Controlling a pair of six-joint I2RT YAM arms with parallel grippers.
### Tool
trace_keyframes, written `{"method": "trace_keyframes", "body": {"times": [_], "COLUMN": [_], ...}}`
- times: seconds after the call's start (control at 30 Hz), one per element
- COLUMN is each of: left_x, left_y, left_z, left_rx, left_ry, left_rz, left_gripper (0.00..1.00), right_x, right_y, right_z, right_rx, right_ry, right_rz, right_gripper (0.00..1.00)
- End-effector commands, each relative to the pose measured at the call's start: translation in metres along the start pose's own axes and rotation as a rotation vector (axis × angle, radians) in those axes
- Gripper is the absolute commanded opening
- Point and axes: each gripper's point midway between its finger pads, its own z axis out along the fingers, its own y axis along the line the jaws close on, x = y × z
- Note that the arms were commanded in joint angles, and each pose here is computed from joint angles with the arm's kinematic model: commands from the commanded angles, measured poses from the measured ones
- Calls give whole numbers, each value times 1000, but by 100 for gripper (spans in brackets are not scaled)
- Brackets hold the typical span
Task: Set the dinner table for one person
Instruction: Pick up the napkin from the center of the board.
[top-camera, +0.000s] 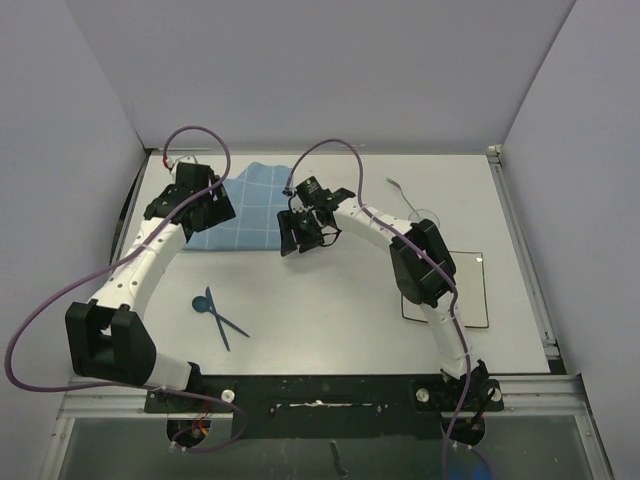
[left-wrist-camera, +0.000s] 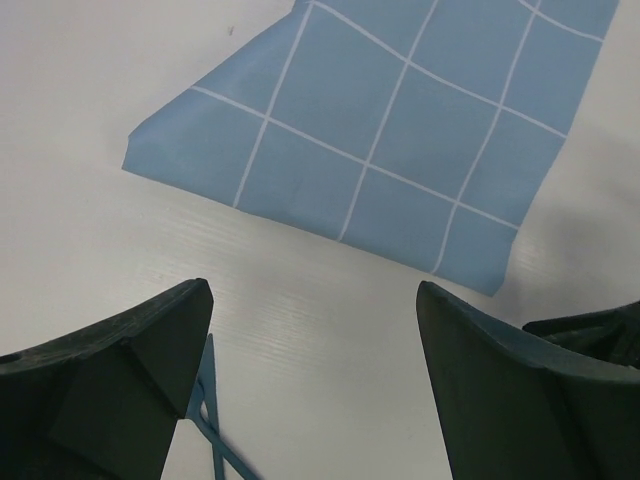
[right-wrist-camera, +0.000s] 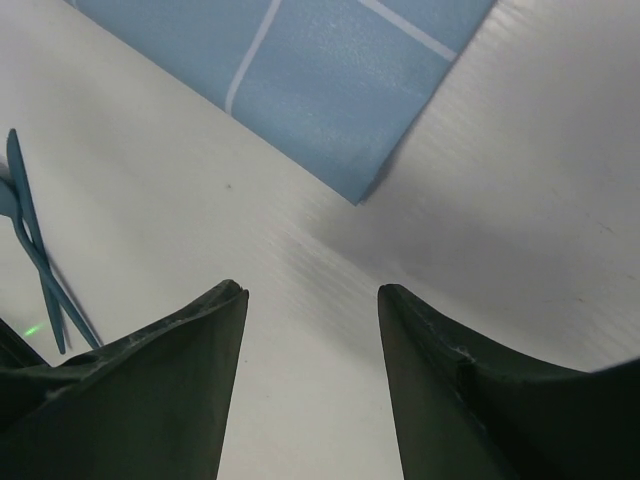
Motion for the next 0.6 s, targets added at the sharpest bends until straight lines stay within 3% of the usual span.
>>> {"method": "trace_keyframes", "body": {"times": [0.0, 0.57], "left_x": [-4, 34], "left_y": [15, 77], "left_z": [14, 29], "left_rx": [-41, -236], "left_ry": [-8, 41], "left_rz": [-95, -309], "left_gripper": [82, 81], "right_x": [-32, -28], "right_y": [17, 3], "right_z": [-13, -12], "right_rx": [-65, -68], "right_ry": [-79, -71], "right_rz": [-13, 25], "right_gripper": [56, 55]}}
